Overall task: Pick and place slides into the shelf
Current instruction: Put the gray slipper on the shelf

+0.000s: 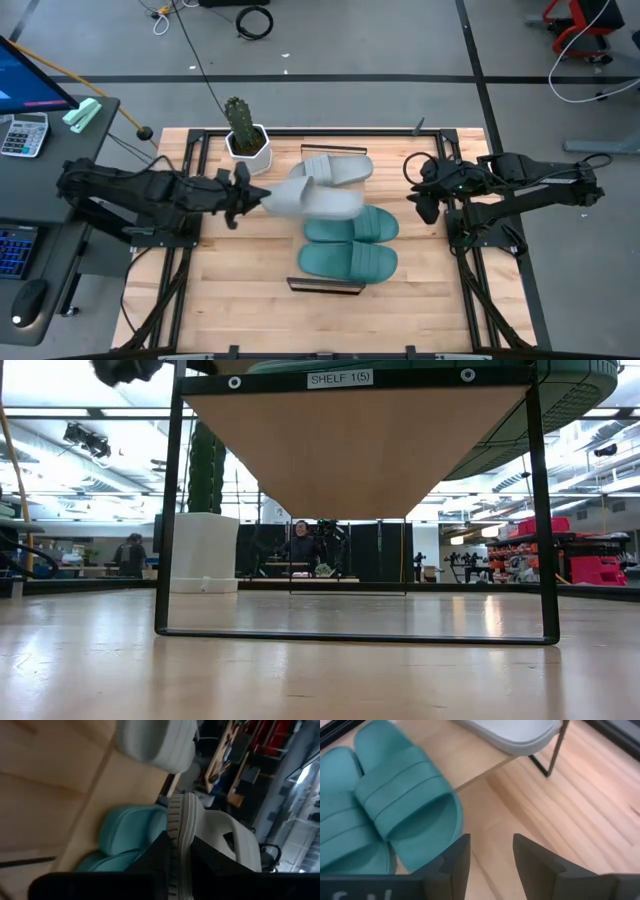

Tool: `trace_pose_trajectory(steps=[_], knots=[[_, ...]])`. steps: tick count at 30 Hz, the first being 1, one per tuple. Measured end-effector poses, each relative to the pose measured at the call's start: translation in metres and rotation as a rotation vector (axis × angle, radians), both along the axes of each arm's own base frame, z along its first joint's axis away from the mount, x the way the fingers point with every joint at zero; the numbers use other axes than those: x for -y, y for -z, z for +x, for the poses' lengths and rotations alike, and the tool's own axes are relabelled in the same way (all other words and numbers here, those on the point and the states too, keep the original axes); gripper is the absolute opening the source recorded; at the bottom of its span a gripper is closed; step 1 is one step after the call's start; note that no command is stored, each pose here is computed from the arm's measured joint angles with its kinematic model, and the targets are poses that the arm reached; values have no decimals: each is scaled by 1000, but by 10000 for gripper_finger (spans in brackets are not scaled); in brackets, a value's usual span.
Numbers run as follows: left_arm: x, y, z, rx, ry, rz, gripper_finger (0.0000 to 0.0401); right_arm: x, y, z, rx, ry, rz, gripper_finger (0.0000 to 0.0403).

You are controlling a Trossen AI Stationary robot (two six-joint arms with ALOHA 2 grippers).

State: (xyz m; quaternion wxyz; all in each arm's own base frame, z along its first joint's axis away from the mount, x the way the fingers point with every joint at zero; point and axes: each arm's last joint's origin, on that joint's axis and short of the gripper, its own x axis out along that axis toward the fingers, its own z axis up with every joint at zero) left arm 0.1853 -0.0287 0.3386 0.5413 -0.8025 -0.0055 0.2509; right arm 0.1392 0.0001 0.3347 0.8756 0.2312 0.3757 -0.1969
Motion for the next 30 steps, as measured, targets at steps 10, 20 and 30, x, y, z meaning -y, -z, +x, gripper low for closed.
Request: trace_pose_trajectory(steps=[10, 20, 30], knots=[[3, 15, 52, 48, -110, 75, 46, 2, 1, -1, -17, 20, -55, 155], [7, 29, 77, 85, -215, 89, 48, 2, 3, -5, -68, -13, -94, 155], [23, 17, 92, 5, -200, 99, 47, 2, 3, -5, -77, -23, -120, 155]])
